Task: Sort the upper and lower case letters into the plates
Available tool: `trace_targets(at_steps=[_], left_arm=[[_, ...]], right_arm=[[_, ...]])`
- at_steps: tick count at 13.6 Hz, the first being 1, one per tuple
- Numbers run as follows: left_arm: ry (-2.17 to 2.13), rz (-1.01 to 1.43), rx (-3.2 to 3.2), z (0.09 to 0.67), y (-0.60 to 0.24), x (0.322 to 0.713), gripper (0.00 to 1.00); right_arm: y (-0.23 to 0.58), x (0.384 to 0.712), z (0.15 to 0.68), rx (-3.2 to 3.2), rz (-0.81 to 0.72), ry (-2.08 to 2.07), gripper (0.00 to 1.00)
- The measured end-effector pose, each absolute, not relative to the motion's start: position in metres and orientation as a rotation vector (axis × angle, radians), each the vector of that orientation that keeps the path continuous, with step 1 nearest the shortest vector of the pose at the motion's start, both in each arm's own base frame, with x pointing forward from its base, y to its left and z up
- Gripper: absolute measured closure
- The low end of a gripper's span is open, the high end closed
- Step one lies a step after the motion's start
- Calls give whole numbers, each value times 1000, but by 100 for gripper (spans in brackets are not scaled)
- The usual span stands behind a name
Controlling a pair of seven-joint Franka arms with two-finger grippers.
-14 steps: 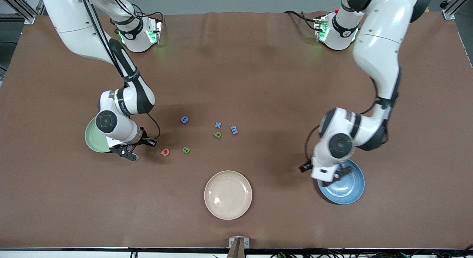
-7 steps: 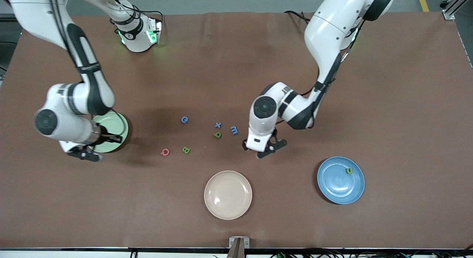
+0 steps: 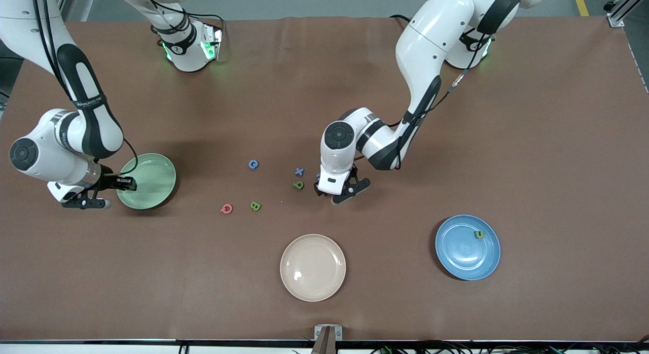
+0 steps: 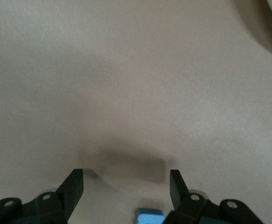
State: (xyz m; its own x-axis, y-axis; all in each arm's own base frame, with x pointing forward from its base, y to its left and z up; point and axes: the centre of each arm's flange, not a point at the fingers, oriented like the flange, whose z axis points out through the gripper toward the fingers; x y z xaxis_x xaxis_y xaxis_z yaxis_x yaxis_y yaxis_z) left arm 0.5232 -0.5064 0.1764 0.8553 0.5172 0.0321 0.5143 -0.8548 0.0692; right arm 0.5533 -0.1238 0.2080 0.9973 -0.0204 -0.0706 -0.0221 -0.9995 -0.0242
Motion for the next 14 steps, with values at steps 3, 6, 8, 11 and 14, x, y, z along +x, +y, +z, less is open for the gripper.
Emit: trace_targets(at_steps=[3,6,8,11,14], left_arm=[[836,75,2962,177,-523,509,22],[833,51,2964,173,-533,497,28],[831,45,2968,169,-534,495,28],[838,38,2968,169,-534,495,39],[856,26,2948,176,-536,498,71]], right_arm=[[-117,542,195,-3116,100,19,65],[-109,550,207,-3111,95,-6,38],[-86,567,231,-3105,104,-32,15],[-24,595,266,-3109,79,-22,0],[43,604,278,-3113,45,50,0]])
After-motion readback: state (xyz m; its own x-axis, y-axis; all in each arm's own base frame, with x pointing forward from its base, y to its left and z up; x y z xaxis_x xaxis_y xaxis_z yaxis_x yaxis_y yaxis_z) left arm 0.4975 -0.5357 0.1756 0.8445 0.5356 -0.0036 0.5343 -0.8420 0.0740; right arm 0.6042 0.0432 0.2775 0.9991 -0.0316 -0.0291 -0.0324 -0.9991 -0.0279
